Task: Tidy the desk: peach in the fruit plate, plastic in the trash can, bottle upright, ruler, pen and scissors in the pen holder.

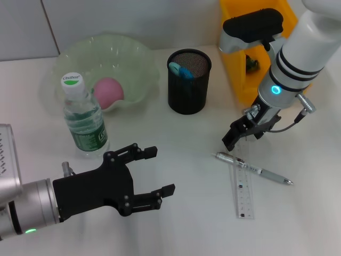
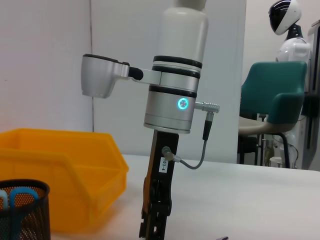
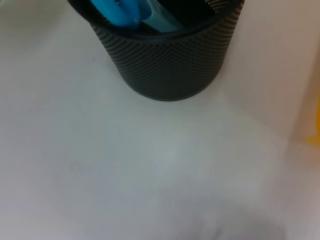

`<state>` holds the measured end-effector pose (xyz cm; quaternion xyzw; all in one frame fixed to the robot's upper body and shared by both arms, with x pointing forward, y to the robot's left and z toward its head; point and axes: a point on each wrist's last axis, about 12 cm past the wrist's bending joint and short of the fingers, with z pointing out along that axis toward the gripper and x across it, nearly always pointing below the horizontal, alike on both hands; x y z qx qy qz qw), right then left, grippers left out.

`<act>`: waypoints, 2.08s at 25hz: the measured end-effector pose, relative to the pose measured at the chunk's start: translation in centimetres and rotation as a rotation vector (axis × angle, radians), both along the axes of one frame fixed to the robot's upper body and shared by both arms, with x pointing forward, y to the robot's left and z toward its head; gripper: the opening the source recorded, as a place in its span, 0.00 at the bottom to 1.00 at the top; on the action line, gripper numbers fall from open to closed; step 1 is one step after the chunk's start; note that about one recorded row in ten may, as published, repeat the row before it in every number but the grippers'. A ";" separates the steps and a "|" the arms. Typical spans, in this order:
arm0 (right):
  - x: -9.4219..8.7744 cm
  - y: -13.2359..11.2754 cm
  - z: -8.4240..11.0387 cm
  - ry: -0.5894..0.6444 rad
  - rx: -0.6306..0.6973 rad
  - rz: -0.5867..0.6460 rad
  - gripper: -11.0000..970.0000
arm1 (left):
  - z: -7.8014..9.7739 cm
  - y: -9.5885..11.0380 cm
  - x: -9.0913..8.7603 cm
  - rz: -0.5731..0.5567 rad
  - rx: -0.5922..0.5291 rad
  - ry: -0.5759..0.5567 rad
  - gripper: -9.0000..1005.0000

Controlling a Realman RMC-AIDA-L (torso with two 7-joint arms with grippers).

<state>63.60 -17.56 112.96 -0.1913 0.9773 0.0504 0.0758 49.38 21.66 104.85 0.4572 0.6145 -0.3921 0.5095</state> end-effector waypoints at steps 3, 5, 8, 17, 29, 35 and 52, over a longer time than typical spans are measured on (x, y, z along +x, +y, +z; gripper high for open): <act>0.0 0.0 0.0 0.003 -0.001 0.002 0.84 | 0.0 0.0 0.0 0.000 -0.001 -0.001 0.83; -0.1 0.0 0.0 0.006 -0.001 0.003 0.84 | 0.0 0.0 0.0 0.000 -0.001 0.000 0.83; 0.0 0.1 0.1 0.007 0.000 0.001 0.84 | 0.0 -0.1 0.0 -0.001 -0.002 0.001 0.83; -0.2 0.0 0.1 0.022 0.016 -0.035 0.84 | 0.2 -0.3 0.1 -0.005 -0.005 -0.005 0.83; -0.1 -0.8 0.2 0.050 0.104 -0.120 0.83 | 0.3 -0.3 0.0 -0.015 -0.009 -0.016 0.83; -0.2 -1.0 0.2 0.060 0.109 -0.131 0.83 | 0.4 -0.3 0.0 -0.016 -0.011 -0.018 0.83; 0.2 -1.3 0.3 0.027 0.057 -0.117 0.83 | 0.6 -0.4 0.2 -0.022 -0.013 -0.032 0.83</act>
